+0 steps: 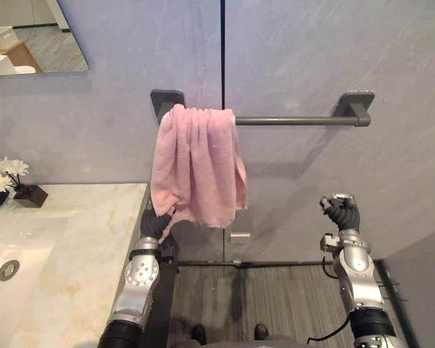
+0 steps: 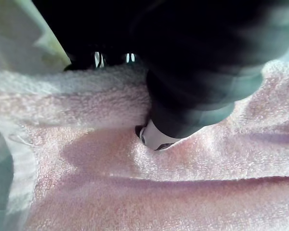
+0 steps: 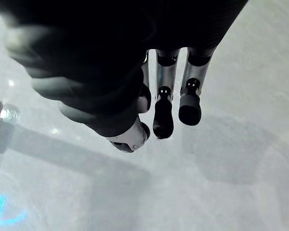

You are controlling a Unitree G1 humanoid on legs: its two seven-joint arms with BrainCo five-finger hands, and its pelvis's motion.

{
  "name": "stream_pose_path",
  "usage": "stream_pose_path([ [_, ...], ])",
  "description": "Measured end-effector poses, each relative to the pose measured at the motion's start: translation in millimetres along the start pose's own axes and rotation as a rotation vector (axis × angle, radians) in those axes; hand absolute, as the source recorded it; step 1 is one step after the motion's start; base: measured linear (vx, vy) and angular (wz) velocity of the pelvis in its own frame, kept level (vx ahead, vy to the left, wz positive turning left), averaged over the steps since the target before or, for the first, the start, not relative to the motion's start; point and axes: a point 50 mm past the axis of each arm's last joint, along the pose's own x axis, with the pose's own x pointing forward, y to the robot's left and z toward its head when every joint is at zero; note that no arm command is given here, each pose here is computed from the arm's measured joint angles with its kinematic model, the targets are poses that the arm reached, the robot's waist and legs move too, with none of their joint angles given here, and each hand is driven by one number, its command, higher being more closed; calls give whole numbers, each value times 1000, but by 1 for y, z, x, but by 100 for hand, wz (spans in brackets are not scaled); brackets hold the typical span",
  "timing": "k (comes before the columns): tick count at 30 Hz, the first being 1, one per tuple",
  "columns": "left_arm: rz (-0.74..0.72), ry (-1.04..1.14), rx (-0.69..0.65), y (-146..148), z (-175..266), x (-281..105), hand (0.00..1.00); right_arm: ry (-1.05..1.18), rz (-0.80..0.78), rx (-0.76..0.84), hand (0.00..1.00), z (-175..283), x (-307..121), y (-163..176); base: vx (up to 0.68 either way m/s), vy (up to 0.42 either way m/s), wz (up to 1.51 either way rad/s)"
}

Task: Organize washtable

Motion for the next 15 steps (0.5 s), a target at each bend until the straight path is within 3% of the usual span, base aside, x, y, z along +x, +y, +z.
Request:
stream_pose_path([
  [15, -4, 0, 0, -1, 0, 0, 100, -3, 244, -97, 0, -3, -8, 43, 0, 0, 0],
])
